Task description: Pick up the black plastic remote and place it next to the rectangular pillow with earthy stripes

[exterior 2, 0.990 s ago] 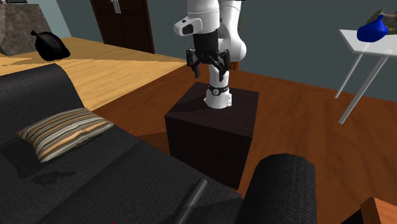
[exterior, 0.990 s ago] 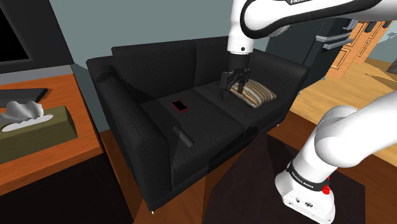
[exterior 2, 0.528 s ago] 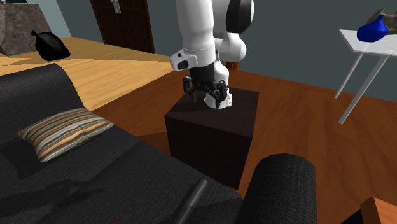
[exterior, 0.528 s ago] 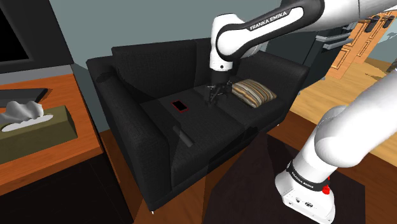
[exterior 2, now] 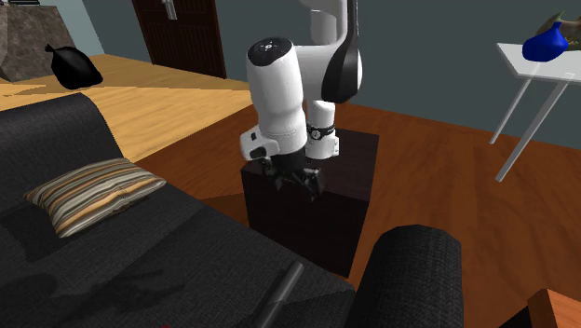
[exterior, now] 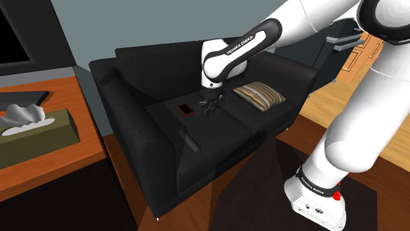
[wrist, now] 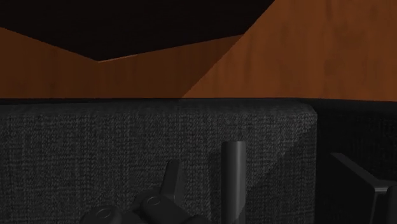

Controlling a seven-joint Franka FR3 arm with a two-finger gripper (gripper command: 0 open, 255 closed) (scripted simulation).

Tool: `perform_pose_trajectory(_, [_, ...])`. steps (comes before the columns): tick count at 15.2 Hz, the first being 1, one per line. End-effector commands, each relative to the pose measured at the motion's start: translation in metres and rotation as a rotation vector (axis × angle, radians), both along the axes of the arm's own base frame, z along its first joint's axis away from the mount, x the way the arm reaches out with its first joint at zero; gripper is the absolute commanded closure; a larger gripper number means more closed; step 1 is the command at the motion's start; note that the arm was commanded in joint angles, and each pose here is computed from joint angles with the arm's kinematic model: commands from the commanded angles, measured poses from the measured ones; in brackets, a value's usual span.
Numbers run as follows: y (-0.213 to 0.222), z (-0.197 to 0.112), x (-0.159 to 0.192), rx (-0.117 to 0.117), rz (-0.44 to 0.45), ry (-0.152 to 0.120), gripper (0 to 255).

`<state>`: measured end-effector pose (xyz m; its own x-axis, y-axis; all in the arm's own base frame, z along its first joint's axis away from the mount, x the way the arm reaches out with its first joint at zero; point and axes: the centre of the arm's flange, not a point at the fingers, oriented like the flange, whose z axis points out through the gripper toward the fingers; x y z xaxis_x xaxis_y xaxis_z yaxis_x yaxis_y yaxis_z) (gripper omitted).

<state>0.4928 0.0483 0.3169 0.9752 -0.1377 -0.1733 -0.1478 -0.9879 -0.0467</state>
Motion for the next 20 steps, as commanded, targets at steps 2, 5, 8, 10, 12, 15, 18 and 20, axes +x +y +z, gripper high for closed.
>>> perform_pose_trajectory(2, [0.003, -0.035, 0.024, -0.003, -0.008, 0.007, 0])
perform_pose_trajectory(5, [0.005, -0.067, 0.048, -0.006, -0.015, 0.014, 0])
perform_pose_trajectory(8, [0.007, -0.1, 0.071, -0.009, -0.022, 0.022, 0])
perform_pose_trajectory(10, [0.008, -0.123, 0.086, -0.011, -0.027, 0.027, 0])
perform_pose_trajectory(12, [0.009, -0.145, 0.101, -0.013, -0.032, 0.032, 0])
perform_pose_trajectory(15, [0.011, -0.178, 0.124, -0.016, -0.04, 0.039, 0])
perform_pose_trajectory(18, [0.012, -0.198, 0.133, -0.017, -0.043, 0.043, 0])
perform_pose_trajectory(20, [0.012, -0.209, 0.131, -0.017, -0.043, 0.043, 0])
